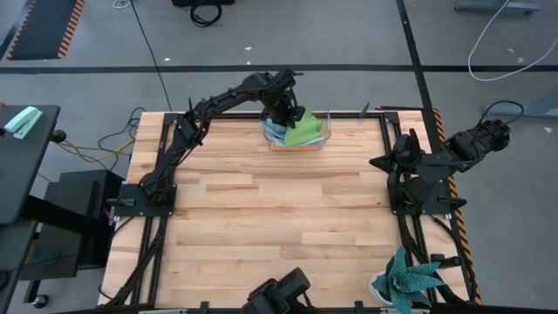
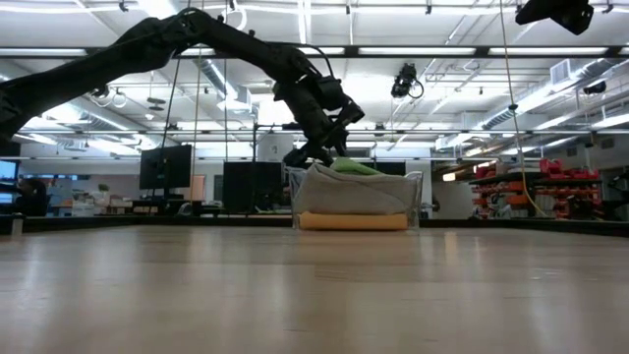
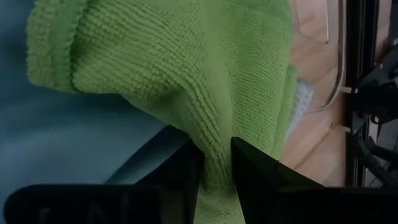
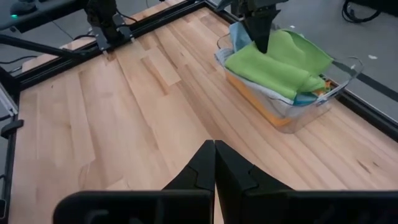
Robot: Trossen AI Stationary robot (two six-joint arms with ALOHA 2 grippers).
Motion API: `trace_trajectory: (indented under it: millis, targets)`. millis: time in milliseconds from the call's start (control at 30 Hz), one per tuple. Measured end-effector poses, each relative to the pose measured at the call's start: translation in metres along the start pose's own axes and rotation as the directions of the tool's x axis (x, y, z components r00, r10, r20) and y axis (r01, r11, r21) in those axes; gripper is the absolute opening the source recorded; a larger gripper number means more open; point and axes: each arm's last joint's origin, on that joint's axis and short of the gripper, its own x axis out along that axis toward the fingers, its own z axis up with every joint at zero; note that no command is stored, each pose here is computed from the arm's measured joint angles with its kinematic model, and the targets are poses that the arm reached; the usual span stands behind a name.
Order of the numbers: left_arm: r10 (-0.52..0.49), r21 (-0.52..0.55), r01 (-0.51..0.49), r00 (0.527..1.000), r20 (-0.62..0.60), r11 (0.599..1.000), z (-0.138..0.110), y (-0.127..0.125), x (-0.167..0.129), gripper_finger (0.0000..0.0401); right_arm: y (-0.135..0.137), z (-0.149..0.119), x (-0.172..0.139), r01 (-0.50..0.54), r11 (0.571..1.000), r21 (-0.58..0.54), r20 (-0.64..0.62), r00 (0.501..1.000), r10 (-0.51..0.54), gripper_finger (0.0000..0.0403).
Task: Fold microfiber towels
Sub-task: Put the green microfiber cloth into the transparent bin
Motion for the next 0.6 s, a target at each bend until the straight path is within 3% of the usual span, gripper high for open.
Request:
trace_trajectory:
  millis: [467,600]
  targets:
    - [0.106,0.18,-0.117,0.992,0.068,0.977,-0.001,-0.001,0.002,0.0099,0.008,-0.001,0.006,0.008,1.0,0.004,-0.037,0.999,-0.008,0.0011]
    - [0.109,0.162,-0.12,0.991,0.075,0.979,-0.001,-0.001,0.002,0.0099,0.013,-0.003,0.011,0.025,1.0,0.009,-0.062,0.998,-0.024,0.0016]
